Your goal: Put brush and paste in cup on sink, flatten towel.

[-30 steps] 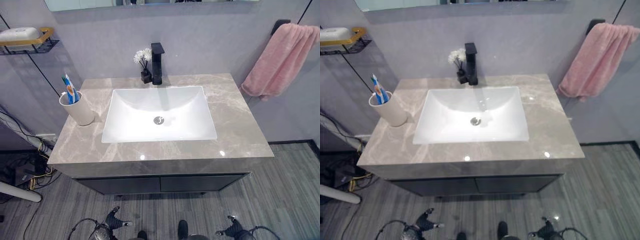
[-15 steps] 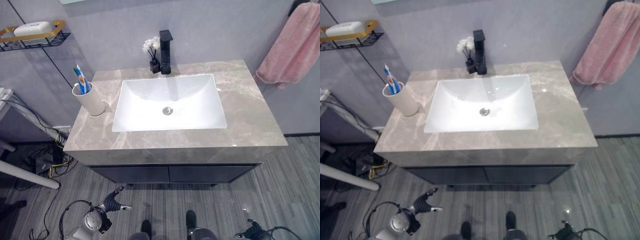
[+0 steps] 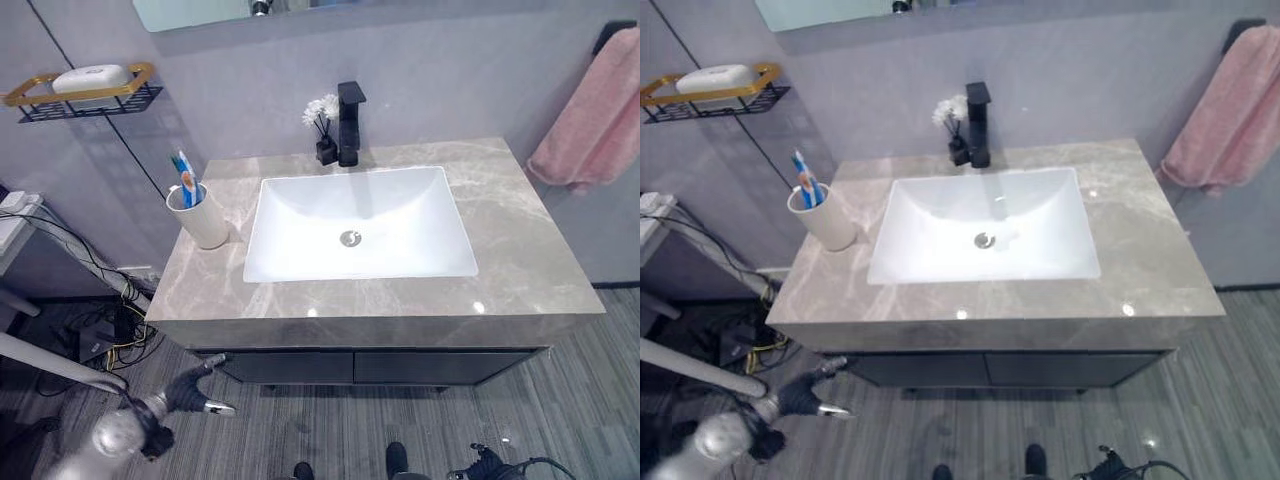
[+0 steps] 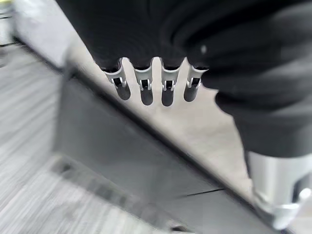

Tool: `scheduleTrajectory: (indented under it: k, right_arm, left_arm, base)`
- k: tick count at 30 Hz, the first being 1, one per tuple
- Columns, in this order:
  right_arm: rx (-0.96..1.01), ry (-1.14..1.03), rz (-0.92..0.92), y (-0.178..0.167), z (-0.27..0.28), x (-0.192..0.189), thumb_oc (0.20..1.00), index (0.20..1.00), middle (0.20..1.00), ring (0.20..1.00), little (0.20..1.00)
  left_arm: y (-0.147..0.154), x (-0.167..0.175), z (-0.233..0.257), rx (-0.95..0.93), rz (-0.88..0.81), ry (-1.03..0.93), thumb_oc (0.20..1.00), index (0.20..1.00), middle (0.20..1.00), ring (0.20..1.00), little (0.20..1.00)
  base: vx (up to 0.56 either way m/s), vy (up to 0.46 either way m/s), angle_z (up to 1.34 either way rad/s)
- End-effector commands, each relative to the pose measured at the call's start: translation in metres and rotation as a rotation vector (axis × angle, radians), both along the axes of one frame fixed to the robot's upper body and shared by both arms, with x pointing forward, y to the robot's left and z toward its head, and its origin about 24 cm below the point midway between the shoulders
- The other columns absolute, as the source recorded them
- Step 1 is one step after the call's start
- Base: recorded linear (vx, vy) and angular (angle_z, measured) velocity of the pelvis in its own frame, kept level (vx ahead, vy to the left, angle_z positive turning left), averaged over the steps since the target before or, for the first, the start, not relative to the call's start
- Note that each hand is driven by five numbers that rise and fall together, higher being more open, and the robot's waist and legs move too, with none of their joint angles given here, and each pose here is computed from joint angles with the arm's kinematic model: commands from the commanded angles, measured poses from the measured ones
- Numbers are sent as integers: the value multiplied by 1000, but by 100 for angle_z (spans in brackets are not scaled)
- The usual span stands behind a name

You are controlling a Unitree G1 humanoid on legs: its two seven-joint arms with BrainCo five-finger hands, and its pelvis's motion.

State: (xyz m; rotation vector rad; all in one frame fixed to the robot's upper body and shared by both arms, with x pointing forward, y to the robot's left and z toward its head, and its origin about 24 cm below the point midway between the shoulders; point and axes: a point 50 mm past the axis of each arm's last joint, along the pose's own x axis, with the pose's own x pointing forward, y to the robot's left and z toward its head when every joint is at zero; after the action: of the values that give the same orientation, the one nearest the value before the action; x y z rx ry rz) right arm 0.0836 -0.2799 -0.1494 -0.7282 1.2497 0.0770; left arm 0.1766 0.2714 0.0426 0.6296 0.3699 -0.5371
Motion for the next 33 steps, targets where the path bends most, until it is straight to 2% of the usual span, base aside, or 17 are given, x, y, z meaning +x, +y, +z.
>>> scheduleTrajectory:
  k: [1, 2, 3, 4, 5, 6, 8, 9, 10, 15, 18, 22, 25, 29, 33]
  right_arm:
    - [10, 98, 49, 7, -6, -10, 1000, 1000, 1000, 1000, 1000]
    - [15, 96, 52, 8, -6, -11, 1000, 1000, 1000, 1000, 1000]
    - [29, 83, 48, 11, -7, -11, 1000, 1000, 1000, 1000, 1000]
    - [38, 73, 40, 13, -8, -11, 1000, 1000, 1000, 1000, 1000]
    - [44, 62, 33, 16, -8, -10, 1000, 1000, 1000, 1000, 1000]
    - [44, 62, 33, 16, -8, -10, 1000, 1000, 1000, 1000, 1000]
    - [58, 47, 13, 18, -9, -11, 1000, 1000, 1000, 1000, 1000]
    - [61, 39, 15, 19, -9, -10, 1000, 1000, 1000, 1000, 1000]
    - [58, 32, 18, 19, -8, -9, 1000, 1000, 1000, 1000, 1000]
    - [31, 3, 8, 14, -5, -6, 1000, 1000, 1000, 1000, 1000]
    - [34, 1, 1, 14, -5, -6, 1000, 1000, 1000, 1000, 1000]
    - [40, 18, -19, 17, -7, -11, 1000, 1000, 1000, 1000, 1000]
    - [40, 23, -25, 17, -8, -13, 1000, 1000, 1000, 1000, 1000]
    - [35, 13, -122, 12, -7, -19, 1000, 1000, 1000, 1000, 1000]
    - [27, 45, -121, 8, -7, -24, 1000, 1000, 1000, 1000, 1000]
  left_arm:
    - [-2, 6, 45, -126, -68, -70, 790, 790, 790, 790, 790]
    - [-6, 8, 56, -187, -72, -118, 793, 793, 793, 793, 793]
    - [-9, 13, 72, -275, -36, -226, 853, 853, 853, 853, 853]
    - [-5, 16, 79, -319, 15, -288, 840, 840, 840, 840, 840]
    - [0, 17, 82, -341, 70, -326, 652, 652, 652, 652, 652]
    - [1, 16, 82, -341, 70, -326, 573, 573, 573, 573, 573]
    - [14, 18, 87, -361, 178, -403, 511, 511, 511, 511, 511]
    - [20, 18, 87, -360, 220, -423, 329, 329, 329, 329, 329]
    - [24, 18, 88, -345, 244, -440, 200, 200, 200, 200, 200]
    - [45, 18, 80, -210, 363, -479, 200, 200, 200, 200, 200]
    - [46, 19, 80, -185, 369, -488, 200, 200, 200, 200, 200]
    - [48, 28, 74, -224, 427, -510, 200, 200, 200, 200, 200]
    - [48, 32, 73, -229, 435, -511, 200, 200, 200, 200, 200]
    - [46, 42, 79, -214, 418, -528, 200, 200, 200, 200, 200]
    - [43, 56, 79, -247, 425, -521, 200, 200, 200, 200, 200]
  base:
    - [-12, -11, 19]
    - [-21, -22, 16]
    - [-19, -31, 4]
    - [-8, -32, 2]
    - [0, 0, 0]
    - [0, 0, 0]
    - [0, 0, 0]
    - [0, 0, 0]
    - [0, 0, 0]
    - [2, -6, 0]
    - [0, 0, 0]
    - [3, -8, 0]
    - [-2, -6, 1]
    - [0, 0, 0]
    - [0, 0, 0]
